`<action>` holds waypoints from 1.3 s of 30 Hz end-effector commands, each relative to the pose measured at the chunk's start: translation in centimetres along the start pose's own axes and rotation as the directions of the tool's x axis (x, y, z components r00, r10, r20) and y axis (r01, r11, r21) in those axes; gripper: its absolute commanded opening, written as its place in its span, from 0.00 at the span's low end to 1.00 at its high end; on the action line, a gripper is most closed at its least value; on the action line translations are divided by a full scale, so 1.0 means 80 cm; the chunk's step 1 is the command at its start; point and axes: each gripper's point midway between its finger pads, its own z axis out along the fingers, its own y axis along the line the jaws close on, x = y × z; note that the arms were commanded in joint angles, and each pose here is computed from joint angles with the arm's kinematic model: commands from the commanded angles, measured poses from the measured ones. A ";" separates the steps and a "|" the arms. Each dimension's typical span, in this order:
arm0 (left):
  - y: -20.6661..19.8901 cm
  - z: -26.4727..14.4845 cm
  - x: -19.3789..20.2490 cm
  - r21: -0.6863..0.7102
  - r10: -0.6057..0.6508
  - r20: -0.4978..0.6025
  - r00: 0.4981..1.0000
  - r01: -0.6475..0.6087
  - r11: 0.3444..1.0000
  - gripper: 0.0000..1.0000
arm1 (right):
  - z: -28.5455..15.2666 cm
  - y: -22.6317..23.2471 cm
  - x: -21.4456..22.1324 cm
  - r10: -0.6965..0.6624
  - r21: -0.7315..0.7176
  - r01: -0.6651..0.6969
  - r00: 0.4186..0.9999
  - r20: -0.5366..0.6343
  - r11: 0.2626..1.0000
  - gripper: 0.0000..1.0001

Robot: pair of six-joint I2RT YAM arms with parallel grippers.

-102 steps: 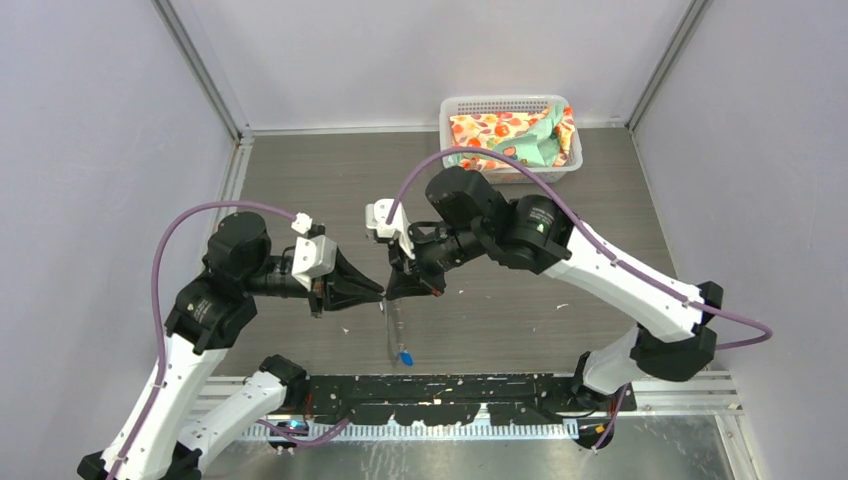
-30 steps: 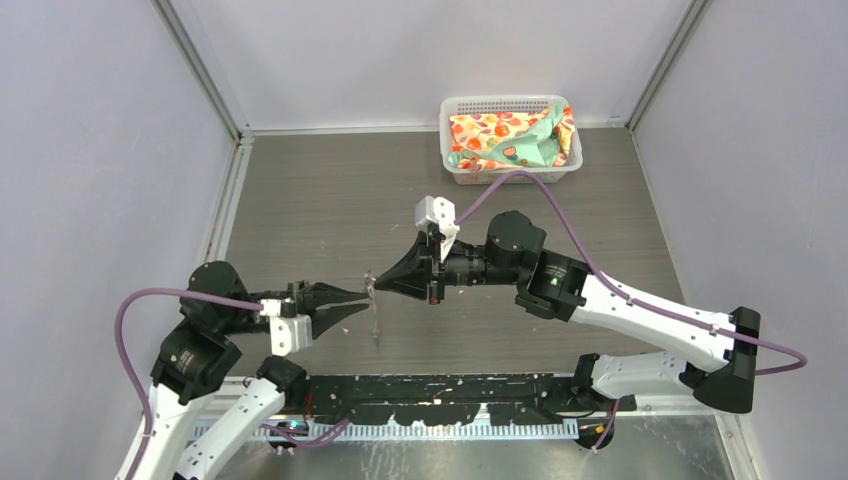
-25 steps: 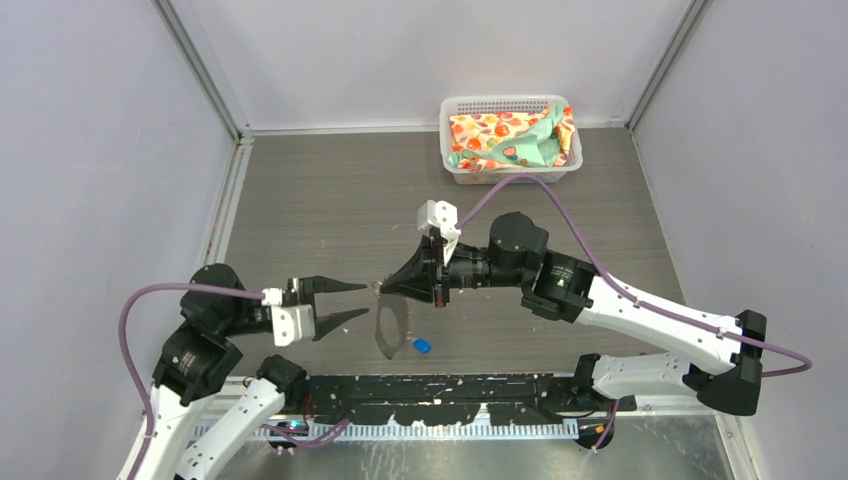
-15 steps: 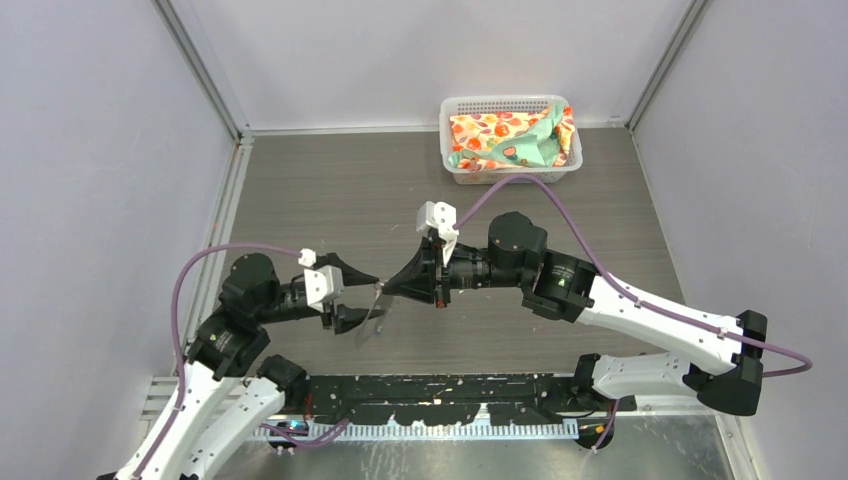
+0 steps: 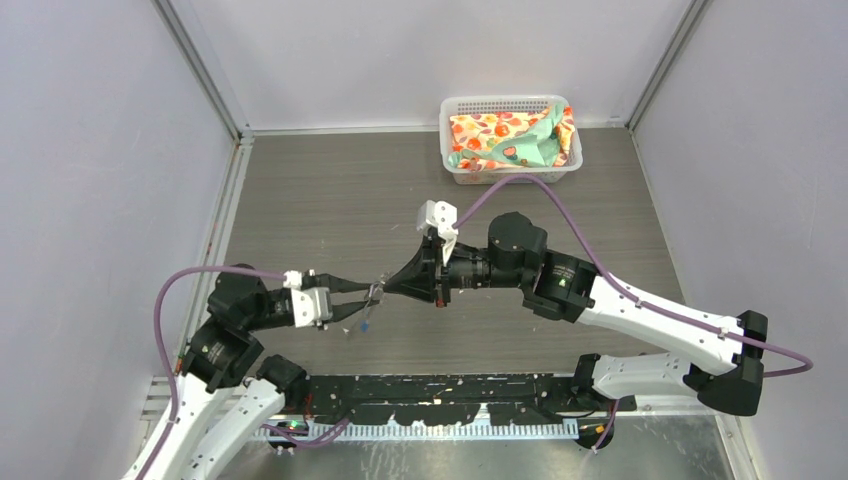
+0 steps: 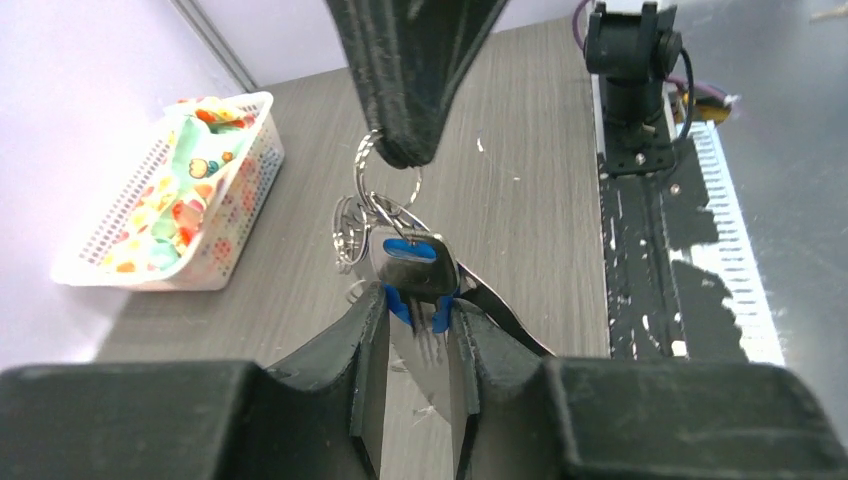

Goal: Put the keys on the keyring
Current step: Adjust the key on the keyring, then place the keyring at the center of the board.

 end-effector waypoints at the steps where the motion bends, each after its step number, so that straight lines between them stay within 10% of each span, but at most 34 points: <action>1: -0.013 -0.012 -0.012 0.042 0.227 0.034 0.973 -0.228 0.973 0.05 | -0.010 0.005 -0.017 -0.020 0.008 0.020 1.000 0.021 1.000 0.01; 13: -0.015 -0.014 0.000 0.059 0.341 0.017 0.940 -0.342 0.938 0.04 | 0.002 0.009 -0.003 0.012 -0.033 -0.013 1.000 -0.029 0.999 0.01; 16: -0.009 -0.005 0.013 0.065 0.271 -0.003 0.962 -0.271 0.960 0.51 | 0.009 -0.011 -0.004 0.014 0.030 -0.013 0.999 -0.037 0.999 0.01; 21: 0.024 0.001 0.036 -0.032 0.090 -0.140 0.986 -0.095 0.995 0.99 | 0.005 -0.051 -0.007 -0.014 0.163 0.021 0.999 -0.044 0.986 0.01; 29: 0.051 -0.018 0.078 -0.216 -0.105 -0.309 0.945 0.038 0.976 1.00 | -0.005 -0.094 0.018 -0.014 0.272 0.035 0.997 -0.079 0.962 0.01; 33: 0.100 -0.048 0.081 -0.495 -0.187 -0.309 0.933 0.010 0.869 1.00 | 0.002 -0.117 0.041 -0.001 0.302 0.039 0.992 -0.125 0.953 0.01; 39: 0.158 -0.131 0.117 -0.850 -0.391 -0.321 0.863 -0.080 0.521 1.00 | 0.044 -0.148 0.054 0.004 0.270 0.028 0.993 -0.120 0.962 0.01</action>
